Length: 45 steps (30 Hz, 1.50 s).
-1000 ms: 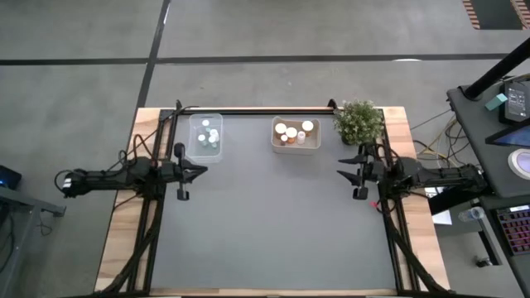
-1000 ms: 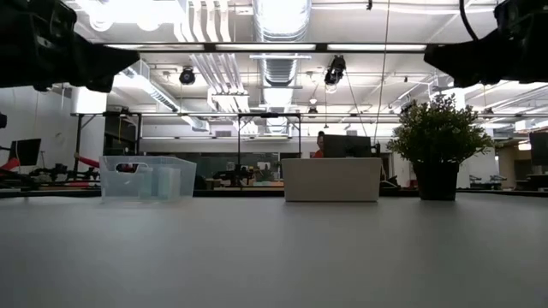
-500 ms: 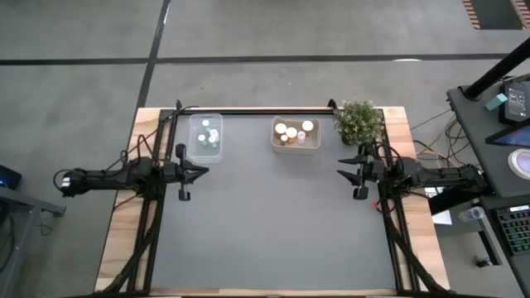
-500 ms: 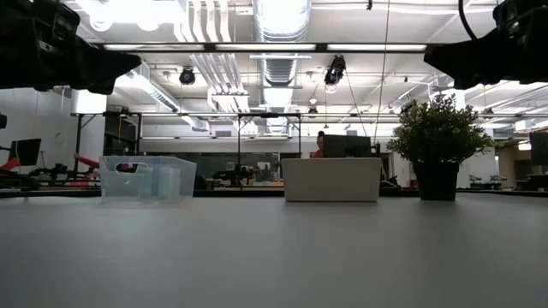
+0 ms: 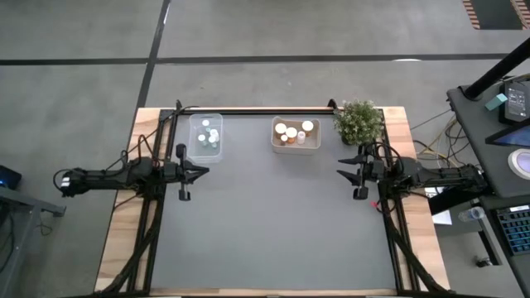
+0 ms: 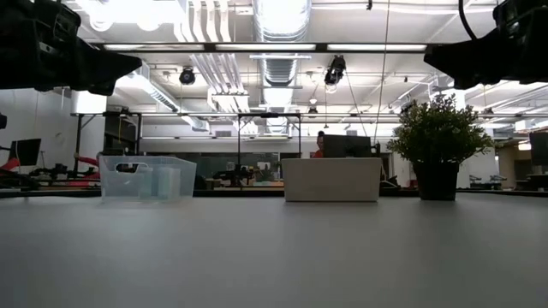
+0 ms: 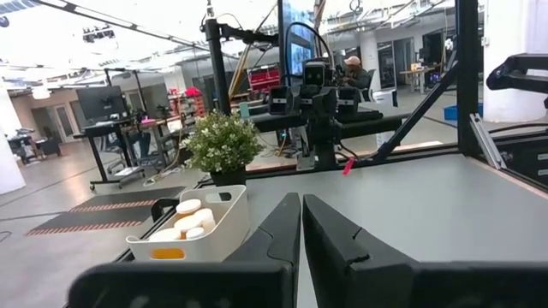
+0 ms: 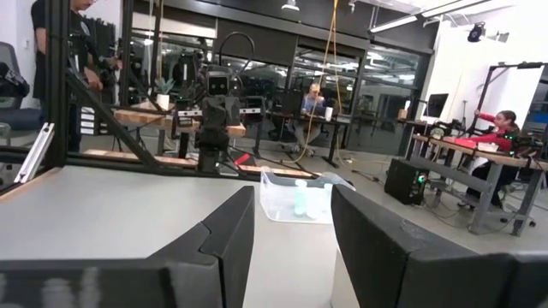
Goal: Pick and place medicine bottles into bin by pill shape (circle, oval)
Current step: Return to Home Position
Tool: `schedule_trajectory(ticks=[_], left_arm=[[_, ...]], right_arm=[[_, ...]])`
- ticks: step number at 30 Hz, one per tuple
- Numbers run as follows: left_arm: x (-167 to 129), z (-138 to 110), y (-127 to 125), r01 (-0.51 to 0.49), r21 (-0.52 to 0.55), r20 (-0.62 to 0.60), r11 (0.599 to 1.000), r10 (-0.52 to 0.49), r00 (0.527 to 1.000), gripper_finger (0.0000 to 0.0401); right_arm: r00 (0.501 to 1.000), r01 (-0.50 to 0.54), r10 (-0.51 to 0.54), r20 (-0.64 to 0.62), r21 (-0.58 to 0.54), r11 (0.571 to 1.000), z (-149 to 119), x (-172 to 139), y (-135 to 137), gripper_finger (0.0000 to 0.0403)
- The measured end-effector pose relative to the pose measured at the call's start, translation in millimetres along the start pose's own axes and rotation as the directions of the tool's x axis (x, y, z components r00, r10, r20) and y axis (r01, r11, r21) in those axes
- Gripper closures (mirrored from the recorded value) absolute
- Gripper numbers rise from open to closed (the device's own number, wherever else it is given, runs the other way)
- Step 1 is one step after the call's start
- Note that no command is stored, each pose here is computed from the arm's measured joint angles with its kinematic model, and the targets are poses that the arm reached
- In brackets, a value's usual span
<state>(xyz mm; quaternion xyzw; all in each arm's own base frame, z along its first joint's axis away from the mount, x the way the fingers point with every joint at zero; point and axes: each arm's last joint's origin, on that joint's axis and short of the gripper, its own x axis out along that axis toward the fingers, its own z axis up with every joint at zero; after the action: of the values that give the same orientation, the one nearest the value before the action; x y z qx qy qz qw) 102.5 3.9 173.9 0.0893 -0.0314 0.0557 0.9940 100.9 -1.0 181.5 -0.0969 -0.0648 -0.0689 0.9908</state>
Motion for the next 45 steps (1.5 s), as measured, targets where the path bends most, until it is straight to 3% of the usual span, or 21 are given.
schedule_trajectory(ticks=[45], left_arm=[[1.3,-2.3,-0.5,0.003,0.002,-0.022,1.0,-0.003,1.0,0.04]], right_arm=[[1.0,-0.001,0.001,-0.001,-0.001,1.0,-0.3,0.0,0.1,0.0261]])
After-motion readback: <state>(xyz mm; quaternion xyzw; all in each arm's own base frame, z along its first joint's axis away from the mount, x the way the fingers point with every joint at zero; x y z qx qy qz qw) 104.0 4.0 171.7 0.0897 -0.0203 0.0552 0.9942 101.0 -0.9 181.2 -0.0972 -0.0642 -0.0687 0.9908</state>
